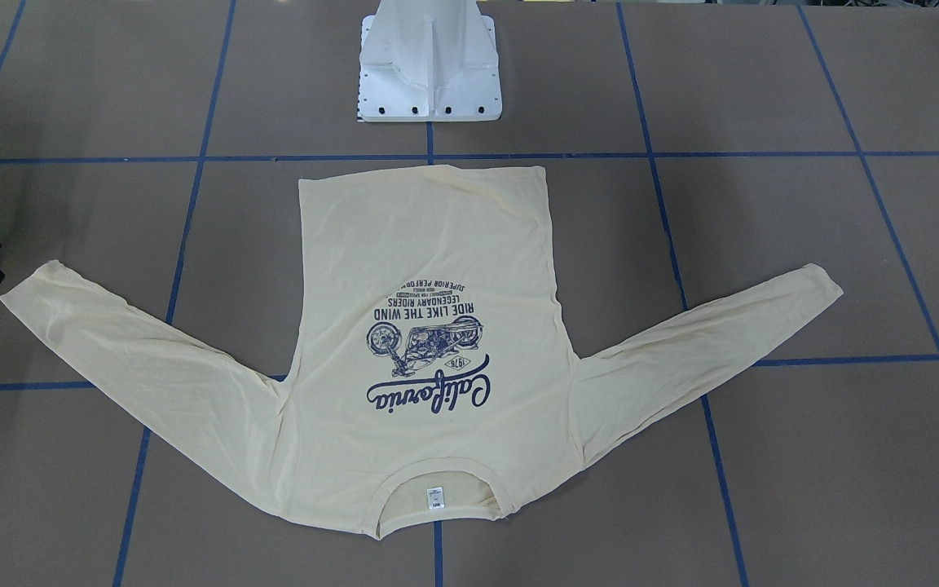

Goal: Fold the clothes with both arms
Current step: 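Move the right gripper toward the cuff of the sleeve nearest it, then grasp the sleeve cuff nearest the right gripper, then lift the sleeve and fold it across the shirt toward the collar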

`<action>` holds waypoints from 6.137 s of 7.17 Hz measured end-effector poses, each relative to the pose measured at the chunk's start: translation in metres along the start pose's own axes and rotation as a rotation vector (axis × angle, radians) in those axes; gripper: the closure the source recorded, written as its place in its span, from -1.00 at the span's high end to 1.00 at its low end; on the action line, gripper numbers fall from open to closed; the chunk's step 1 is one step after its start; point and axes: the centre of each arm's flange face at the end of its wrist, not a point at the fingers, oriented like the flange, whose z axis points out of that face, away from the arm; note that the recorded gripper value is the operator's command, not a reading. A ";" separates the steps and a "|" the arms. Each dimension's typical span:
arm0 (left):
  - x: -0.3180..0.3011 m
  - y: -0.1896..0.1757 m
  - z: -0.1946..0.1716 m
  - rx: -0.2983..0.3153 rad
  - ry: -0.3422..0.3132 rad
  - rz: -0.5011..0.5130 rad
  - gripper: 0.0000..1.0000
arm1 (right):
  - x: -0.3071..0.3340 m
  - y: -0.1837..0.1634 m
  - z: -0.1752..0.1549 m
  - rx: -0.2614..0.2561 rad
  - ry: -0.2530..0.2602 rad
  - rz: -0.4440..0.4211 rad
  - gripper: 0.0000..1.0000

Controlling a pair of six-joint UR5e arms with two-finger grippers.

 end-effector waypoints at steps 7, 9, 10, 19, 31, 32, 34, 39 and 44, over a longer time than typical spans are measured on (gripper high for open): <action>-0.002 0.007 0.002 -0.003 -0.001 0.001 1.00 | -0.002 0.013 0.026 -0.029 0.030 -0.029 -0.41; -0.002 0.008 0.003 -0.004 -0.001 0.001 1.00 | -0.001 0.014 0.028 -0.029 0.036 -0.032 -0.49; -0.002 0.008 0.003 -0.004 -0.001 0.001 1.00 | 0.001 0.015 0.029 -0.030 0.040 -0.033 -0.50; -0.003 0.010 0.004 -0.007 -0.001 -0.003 1.00 | -0.092 -0.119 -0.070 0.079 -0.033 0.044 -1.00; -0.019 0.028 0.022 -0.049 0.002 -0.042 1.00 | -0.741 -0.340 -0.109 0.288 0.150 0.453 -0.68; -0.021 0.030 0.024 -0.055 0.003 -0.047 1.00 | -0.773 -0.330 -0.092 0.307 0.151 0.461 0.04; -0.023 0.032 0.026 -0.060 0.003 -0.052 1.00 | -0.831 -0.326 -0.099 0.329 0.088 0.505 0.73; -0.016 0.022 0.019 0.002 0.000 0.004 1.00 | -0.826 -0.341 -0.124 0.245 0.096 0.461 0.98; 0.045 0.017 0.065 0.029 0.086 0.163 1.00 | -0.596 -0.294 -0.145 0.082 0.115 0.242 0.99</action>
